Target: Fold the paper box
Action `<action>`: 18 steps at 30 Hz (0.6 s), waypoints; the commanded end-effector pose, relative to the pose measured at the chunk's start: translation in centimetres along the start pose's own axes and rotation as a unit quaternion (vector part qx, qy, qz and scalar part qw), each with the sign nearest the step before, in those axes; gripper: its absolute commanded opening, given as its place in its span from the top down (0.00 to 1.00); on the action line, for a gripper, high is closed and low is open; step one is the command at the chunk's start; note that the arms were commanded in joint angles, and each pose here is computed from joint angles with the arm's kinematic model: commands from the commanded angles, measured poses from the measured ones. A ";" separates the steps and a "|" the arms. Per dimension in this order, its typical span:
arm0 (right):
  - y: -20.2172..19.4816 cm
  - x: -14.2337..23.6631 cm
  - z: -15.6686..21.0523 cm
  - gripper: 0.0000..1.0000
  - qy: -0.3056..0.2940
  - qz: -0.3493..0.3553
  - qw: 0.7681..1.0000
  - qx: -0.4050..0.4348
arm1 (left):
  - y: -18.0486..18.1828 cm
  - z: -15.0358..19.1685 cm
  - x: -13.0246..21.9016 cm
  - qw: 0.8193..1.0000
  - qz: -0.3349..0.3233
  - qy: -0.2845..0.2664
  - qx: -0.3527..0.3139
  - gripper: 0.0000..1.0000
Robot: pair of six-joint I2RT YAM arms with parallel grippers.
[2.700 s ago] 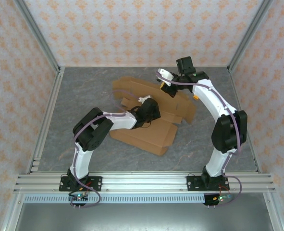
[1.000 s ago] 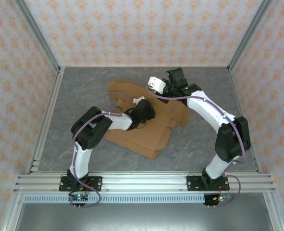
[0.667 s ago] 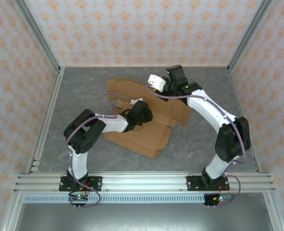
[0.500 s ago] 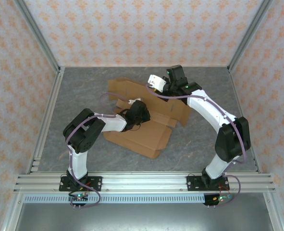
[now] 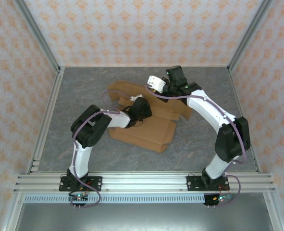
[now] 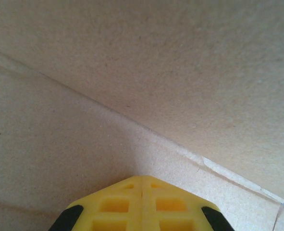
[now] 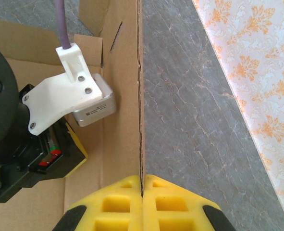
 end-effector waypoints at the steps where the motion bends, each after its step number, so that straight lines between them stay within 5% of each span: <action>1: 0.9 -0.7 0.0 1.00 0.002 -0.010 1.000 0.000 | 1.6 2.0 -1.3 0.999 -0.031 0.025 -0.003 0.96; 18: 0.4 -2.2 2.3 1.00 0.066 0.093 0.984 0.137 | 1.1 1.0 2.7 0.999 -0.010 0.028 -0.016 0.90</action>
Point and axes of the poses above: each hand's point on the last joint's axis, 136 mm out from that joint toward the fingers, its own x axis back along the fingers, its own y axis along the line the jaws close on, z = x × y, the point moved 6 cm from there along x, back along the fingers, and after that the axes turned 10 degrees about x, right-handed, at the moved point
